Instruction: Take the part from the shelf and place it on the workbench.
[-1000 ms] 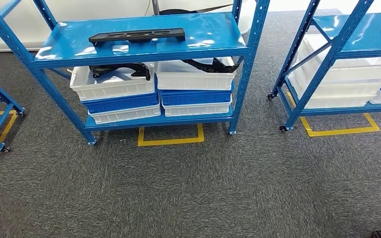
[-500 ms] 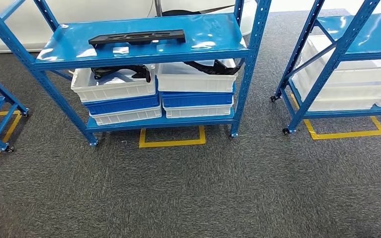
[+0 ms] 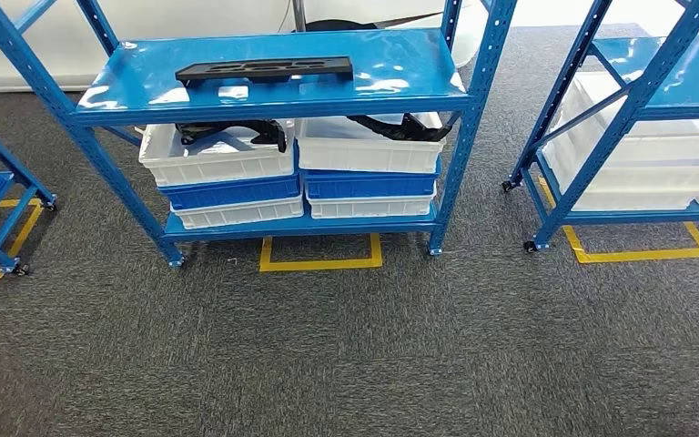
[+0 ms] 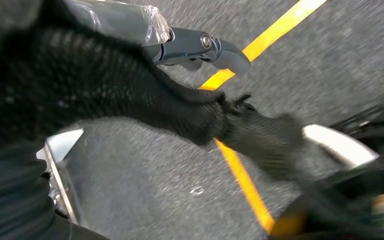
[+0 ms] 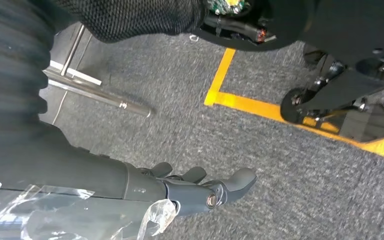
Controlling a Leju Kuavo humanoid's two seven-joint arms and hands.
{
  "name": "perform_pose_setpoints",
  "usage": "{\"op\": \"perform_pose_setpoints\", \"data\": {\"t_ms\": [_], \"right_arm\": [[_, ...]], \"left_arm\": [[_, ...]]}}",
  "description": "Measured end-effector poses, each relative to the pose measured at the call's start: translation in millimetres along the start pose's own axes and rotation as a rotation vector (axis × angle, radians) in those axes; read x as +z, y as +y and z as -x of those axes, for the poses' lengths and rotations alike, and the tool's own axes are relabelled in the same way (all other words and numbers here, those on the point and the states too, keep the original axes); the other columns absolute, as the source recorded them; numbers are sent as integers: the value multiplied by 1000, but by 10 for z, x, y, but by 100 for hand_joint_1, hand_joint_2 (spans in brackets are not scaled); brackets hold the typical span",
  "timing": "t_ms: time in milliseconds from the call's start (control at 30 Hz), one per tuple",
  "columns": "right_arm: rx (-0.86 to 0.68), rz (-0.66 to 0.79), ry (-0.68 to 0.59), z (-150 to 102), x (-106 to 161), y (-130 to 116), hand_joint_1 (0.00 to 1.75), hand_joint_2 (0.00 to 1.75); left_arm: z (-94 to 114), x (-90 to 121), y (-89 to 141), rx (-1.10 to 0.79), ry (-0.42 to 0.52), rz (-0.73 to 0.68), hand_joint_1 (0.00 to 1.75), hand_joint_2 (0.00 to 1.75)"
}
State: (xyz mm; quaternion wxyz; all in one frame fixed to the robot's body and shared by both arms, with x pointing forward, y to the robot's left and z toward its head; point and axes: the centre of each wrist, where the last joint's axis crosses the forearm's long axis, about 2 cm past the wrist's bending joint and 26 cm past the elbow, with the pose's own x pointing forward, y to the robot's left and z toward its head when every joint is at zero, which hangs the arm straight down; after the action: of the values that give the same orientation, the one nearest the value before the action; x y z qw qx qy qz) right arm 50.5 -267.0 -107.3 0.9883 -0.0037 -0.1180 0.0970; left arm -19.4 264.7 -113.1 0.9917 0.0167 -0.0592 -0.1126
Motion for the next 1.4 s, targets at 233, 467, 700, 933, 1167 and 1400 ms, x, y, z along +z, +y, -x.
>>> {"op": "perform_pose_setpoints", "data": {"t_ms": [233,467,700,933,1167,1400], "right_arm": [[-57,-10,-7,264,34,-52,0,175],[-101,-14,-7,446,64,-80,0,175],[-134,-4,0,487,71,-105,0,175],[-150,2,2,494,72,-120,0,175],[-158,5,2,497,72,-127,0,175],[-167,12,14,458,65,-129,0,175]], "left_arm": [[-54,-11,102,44,-49,33,0,175],[-115,-16,191,90,-87,45,0,175],[-143,-18,246,148,-98,29,0,175],[-152,-18,273,175,-103,21,0,175],[-156,-19,288,190,-105,16,0,175],[-219,-22,277,217,-110,1,0,175]]}}
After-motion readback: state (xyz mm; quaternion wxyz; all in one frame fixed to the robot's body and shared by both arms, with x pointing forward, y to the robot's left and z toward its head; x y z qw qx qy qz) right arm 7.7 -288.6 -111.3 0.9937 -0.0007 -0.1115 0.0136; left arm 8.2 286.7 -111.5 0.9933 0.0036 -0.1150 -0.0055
